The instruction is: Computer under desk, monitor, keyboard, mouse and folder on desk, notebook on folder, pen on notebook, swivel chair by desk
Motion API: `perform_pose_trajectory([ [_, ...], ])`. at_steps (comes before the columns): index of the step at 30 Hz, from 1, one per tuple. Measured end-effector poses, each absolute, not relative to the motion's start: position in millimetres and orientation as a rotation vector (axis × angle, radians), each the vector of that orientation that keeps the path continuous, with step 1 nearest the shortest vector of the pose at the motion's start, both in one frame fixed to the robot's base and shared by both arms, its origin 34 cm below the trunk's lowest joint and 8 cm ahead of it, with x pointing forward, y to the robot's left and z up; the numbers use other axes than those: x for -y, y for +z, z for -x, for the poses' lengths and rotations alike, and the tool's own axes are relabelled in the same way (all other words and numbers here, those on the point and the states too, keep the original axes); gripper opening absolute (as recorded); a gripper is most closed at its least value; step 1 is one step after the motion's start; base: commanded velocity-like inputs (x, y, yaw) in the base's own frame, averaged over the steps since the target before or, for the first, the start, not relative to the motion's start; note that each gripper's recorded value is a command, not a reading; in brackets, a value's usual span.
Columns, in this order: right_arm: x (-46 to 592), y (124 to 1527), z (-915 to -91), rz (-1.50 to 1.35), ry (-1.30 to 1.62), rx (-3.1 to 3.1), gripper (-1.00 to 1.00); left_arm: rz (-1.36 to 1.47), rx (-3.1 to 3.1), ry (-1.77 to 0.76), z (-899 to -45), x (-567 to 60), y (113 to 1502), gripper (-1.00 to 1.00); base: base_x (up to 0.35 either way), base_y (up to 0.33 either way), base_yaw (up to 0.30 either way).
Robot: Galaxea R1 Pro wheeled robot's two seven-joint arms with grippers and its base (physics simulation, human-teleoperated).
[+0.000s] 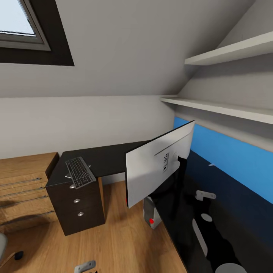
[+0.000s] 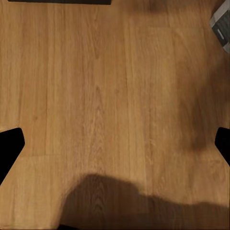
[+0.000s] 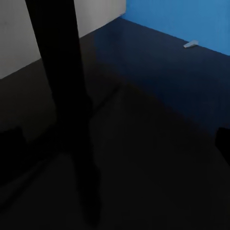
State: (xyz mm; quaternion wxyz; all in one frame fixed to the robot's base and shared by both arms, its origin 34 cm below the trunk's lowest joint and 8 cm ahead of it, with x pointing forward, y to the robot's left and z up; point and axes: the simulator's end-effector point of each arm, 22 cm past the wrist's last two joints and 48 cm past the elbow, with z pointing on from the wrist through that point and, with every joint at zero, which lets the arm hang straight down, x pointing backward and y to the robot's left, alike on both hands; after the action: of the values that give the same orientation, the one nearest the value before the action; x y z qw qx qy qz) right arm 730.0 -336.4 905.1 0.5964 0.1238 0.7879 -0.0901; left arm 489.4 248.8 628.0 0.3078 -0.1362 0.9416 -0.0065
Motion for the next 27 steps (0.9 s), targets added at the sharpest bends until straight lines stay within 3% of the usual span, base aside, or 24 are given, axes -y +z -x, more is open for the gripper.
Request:
perform_pose_trajectory([
  [27, 314, 896, -722, -0.311, -0.168, -1.840, 1.00, 0.357, -2.499, 0.005, -467, -251, 611, 1.00, 0.000, 0.000, 0.000],
])
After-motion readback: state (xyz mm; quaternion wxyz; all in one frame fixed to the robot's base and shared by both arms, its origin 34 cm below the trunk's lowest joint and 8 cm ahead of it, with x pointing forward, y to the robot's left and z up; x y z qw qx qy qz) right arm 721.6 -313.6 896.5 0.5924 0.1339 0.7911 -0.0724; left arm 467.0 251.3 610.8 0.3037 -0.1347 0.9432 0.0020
